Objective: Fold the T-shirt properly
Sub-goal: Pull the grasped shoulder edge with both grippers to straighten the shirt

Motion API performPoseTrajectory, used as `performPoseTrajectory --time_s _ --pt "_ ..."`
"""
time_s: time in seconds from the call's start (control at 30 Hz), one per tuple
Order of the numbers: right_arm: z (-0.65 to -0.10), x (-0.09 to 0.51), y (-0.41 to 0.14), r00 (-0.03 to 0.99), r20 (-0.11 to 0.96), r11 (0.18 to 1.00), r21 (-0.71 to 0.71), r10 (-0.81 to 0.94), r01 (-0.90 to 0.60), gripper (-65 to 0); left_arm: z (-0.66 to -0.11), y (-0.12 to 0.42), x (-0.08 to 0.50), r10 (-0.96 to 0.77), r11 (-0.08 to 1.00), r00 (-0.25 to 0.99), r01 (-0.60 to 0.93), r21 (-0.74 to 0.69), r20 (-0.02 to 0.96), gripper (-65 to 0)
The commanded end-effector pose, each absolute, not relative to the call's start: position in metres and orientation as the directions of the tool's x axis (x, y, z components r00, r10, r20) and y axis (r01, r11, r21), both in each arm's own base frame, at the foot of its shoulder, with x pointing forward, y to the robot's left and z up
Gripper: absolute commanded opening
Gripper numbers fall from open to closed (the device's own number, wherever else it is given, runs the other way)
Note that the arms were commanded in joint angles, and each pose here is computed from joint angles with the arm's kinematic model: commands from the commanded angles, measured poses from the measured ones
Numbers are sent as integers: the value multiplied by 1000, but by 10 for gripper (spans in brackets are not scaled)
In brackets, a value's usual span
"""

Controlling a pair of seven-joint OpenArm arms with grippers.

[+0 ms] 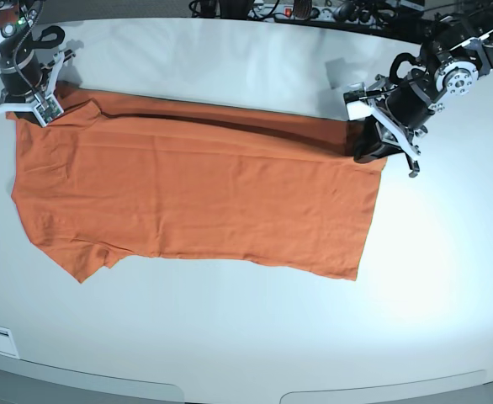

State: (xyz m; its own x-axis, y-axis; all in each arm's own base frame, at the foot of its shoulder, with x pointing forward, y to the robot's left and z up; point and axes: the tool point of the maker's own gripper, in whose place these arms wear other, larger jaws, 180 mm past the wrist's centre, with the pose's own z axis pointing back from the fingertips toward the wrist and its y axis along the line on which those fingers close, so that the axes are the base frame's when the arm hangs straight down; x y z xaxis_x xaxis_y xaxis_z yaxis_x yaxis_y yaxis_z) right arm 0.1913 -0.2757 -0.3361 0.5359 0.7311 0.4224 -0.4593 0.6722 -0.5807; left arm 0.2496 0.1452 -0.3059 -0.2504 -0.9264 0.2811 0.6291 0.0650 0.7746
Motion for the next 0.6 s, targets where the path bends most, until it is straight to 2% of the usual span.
performPoseTrajectory --time_s 0.0,0.13,0.2,0.33,0.57 --pt "-326 203 -282 515 428 657 -615 743 -436 -650 -296 149 262 -928 73 -255 591 803 272 -650" --pt "-320 217 -288 509 438 656 -635 741 -408 -650 -298 163 281 -943 81 -223 567 820 248 -650" --pt "-317 222 -284 502 474 680 -613 723 -402 -650 -295 167 288 -945 84 -218 557 826 243 -650" --pt "-316 228 -268 477 541 721 -545 693 -429 -650 -291 162 292 -934 113 -222 562 820 281 -650" --pt "-309 239 -266 454 569 728 -549 686 -411 -650 -290 147 289 -908 125 -265 568 814 324 -650"
